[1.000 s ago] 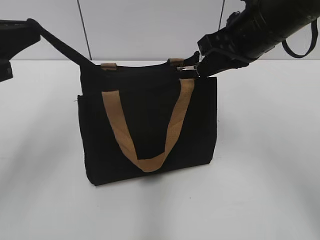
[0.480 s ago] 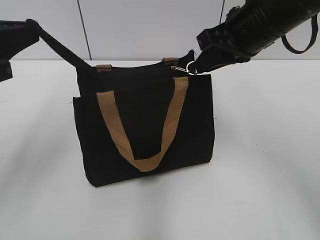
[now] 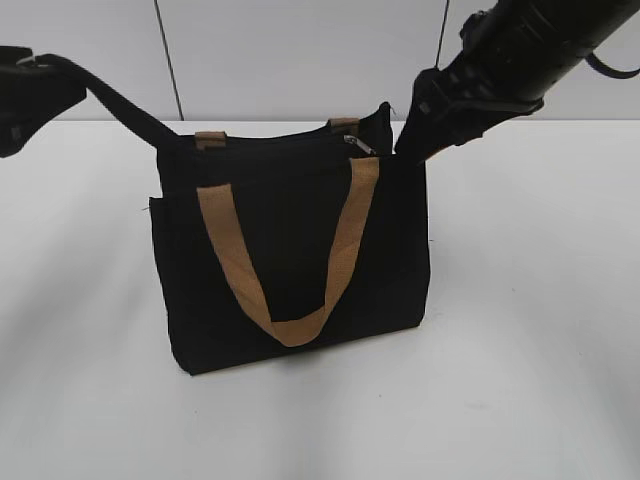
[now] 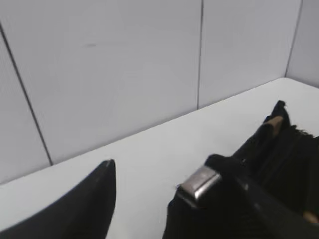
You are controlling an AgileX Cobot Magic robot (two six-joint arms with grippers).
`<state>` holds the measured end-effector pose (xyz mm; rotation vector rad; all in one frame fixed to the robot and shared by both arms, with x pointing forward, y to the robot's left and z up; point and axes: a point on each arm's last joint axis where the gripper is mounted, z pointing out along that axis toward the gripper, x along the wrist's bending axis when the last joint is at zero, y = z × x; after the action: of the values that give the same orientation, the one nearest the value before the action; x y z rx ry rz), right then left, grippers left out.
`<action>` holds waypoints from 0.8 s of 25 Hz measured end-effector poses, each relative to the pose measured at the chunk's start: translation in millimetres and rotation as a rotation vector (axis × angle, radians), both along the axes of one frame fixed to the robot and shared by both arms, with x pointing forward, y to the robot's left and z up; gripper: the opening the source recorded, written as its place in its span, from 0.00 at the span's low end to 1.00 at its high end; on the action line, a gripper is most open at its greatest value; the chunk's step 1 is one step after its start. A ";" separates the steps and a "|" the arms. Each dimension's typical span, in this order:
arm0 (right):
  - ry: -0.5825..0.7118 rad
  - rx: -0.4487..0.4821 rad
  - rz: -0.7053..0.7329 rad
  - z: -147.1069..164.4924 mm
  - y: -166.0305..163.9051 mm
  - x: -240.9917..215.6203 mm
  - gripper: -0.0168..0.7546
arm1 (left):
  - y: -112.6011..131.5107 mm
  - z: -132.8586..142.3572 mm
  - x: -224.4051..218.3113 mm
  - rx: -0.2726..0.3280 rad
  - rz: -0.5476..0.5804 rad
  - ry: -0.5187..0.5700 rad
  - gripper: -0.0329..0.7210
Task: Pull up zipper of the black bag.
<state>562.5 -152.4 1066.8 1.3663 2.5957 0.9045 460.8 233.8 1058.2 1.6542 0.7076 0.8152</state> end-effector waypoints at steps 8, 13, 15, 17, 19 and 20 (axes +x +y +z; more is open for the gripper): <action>0.032 -0.180 0.036 8.6 -14.1 -6.8 0.74 | 39.4 -25.3 6.0 0.083 0.464 0.294 0.69; 0.068 -0.207 -0.008 15.6 -17.8 -8.4 0.74 | 56.9 -39.9 -2.5 -0.002 0.721 0.518 0.69; 0.097 -0.221 -0.042 16.8 -19.9 -9.6 0.74 | 57.4 -42.7 -4.7 -0.071 0.763 0.577 0.69; 0.152 -0.256 -0.093 15.1 -24.2 -12.7 0.74 | 57.1 -45.4 -6.9 -0.131 0.794 0.631 0.69; 0.177 -0.308 -0.156 13.7 -30.2 -13.4 0.74 | 57.2 -50.6 -10.2 -0.159 0.829 0.711 0.68; 0.184 -0.325 -0.193 13.4 -32.7 -13.3 0.74 | 56.9 -55.2 -11.9 -0.151 0.839 0.763 0.66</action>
<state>549.2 -185.1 1080.2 1.6277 2.5293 0.3261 448.9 290.7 1002.9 1.4945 2.0294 0.6334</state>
